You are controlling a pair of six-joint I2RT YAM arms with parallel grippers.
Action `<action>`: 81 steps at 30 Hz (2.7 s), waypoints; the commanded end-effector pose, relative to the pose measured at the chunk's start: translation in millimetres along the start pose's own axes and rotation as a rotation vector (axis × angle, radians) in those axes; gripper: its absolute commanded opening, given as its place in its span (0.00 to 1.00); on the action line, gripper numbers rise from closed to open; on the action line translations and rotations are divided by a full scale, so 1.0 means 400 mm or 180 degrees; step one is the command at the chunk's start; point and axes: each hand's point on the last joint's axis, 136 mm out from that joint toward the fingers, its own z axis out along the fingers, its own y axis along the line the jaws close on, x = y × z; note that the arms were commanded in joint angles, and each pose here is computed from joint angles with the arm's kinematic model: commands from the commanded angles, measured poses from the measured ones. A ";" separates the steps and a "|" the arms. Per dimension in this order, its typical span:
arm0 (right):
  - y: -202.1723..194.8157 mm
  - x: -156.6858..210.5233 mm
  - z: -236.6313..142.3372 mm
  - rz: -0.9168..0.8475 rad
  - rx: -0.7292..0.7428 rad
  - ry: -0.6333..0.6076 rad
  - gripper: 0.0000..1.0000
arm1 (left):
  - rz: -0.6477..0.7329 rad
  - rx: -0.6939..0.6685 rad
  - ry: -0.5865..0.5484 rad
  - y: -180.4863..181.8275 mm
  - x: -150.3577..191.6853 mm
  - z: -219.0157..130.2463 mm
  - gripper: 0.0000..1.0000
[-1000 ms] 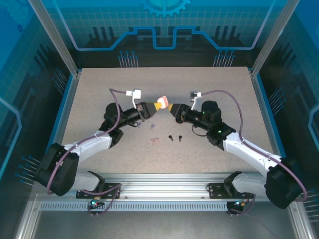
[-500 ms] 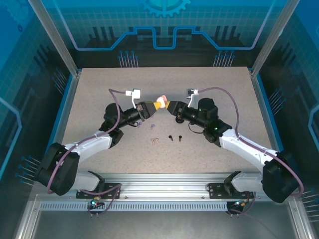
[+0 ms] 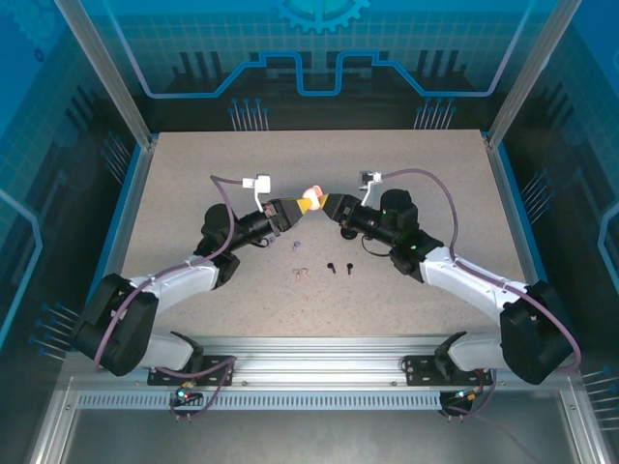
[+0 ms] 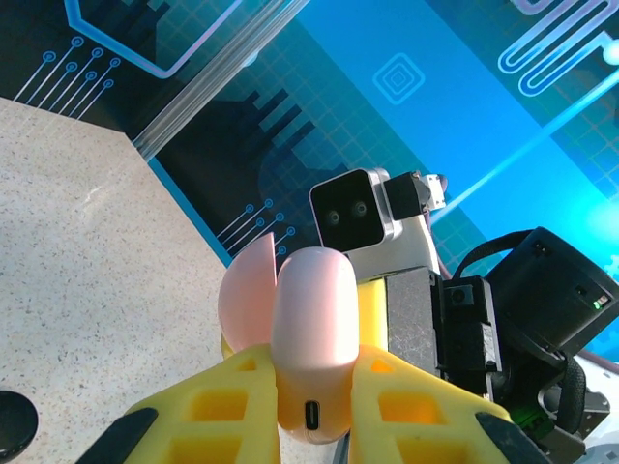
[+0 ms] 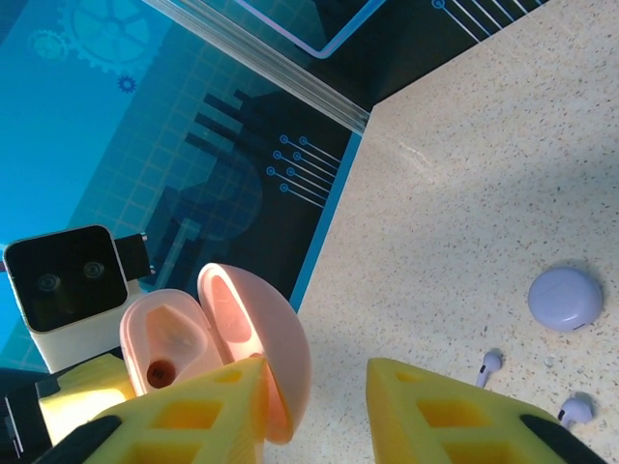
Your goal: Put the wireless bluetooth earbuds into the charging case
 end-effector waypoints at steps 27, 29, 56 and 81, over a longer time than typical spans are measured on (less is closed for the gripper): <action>0.056 -0.097 0.026 -0.0348 0.0268 0.0104 0.00 | 0.0044 -0.0442 -0.0219 0.051 -0.077 -0.026 0.71; 0.048 -0.114 0.025 -0.0375 0.0298 0.0122 0.00 | 0.0083 -0.0448 -0.0157 0.046 -0.094 -0.030 0.73; 0.023 -0.169 0.048 -0.1552 0.0186 0.1188 0.00 | 0.0611 -0.0138 0.1356 -0.007 -0.212 -0.004 0.84; 0.059 -0.120 0.115 -0.1509 -0.0025 0.1399 0.00 | 0.0480 -0.0036 0.1878 0.035 -0.118 0.038 0.70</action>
